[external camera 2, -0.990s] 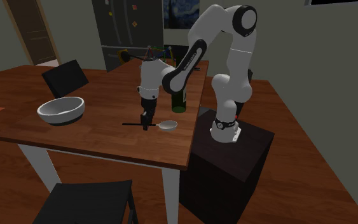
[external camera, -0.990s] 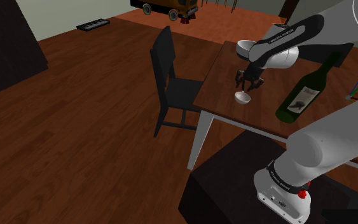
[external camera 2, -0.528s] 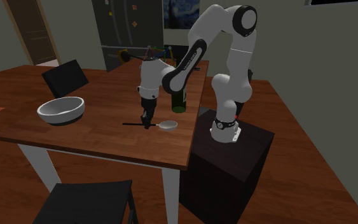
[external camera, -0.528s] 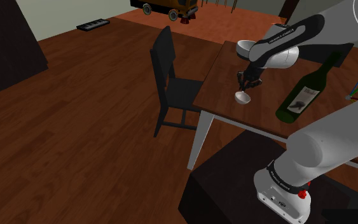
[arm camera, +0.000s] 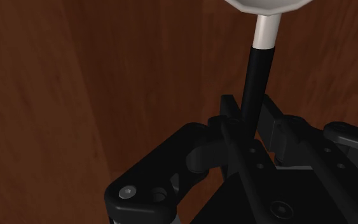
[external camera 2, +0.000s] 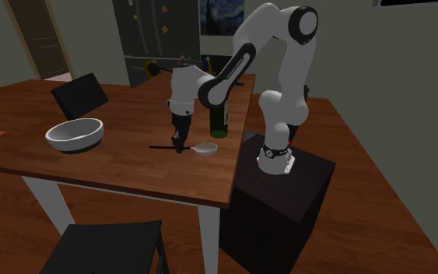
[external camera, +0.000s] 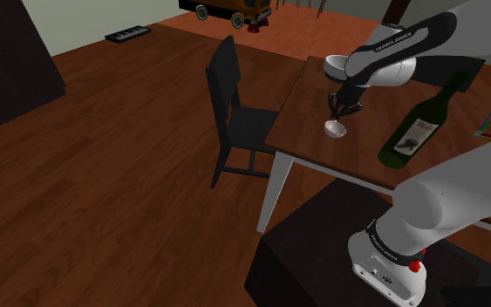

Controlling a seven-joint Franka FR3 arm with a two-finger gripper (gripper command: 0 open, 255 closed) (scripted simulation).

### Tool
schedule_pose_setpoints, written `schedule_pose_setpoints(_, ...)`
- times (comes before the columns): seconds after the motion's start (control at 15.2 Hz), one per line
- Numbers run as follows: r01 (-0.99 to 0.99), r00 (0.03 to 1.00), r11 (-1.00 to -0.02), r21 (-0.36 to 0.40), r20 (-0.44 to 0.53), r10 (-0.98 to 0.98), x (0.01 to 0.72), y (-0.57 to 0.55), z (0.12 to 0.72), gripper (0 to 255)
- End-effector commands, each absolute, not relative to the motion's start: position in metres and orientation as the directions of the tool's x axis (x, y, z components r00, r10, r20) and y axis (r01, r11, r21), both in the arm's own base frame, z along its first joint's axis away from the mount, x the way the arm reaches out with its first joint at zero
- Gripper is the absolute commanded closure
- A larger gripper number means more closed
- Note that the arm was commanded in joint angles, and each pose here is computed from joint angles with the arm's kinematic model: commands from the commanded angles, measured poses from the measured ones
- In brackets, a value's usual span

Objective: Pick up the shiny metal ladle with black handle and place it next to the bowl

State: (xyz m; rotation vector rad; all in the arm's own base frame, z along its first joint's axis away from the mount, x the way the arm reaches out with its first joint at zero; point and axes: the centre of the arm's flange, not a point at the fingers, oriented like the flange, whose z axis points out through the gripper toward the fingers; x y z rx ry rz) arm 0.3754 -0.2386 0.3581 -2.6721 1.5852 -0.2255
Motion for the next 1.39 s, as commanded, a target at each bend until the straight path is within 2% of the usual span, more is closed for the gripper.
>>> schedule_pose_setpoints(0.0, -0.871, 0.472, -0.482, -0.096, 0.111, -0.875, 0.376, -0.238, 0.370, 255)
schedule_pose_setpoints(1.32, -0.871, 0.472, -0.482, -0.096, 0.111, -0.875, 0.376, -0.238, 0.476, 255)
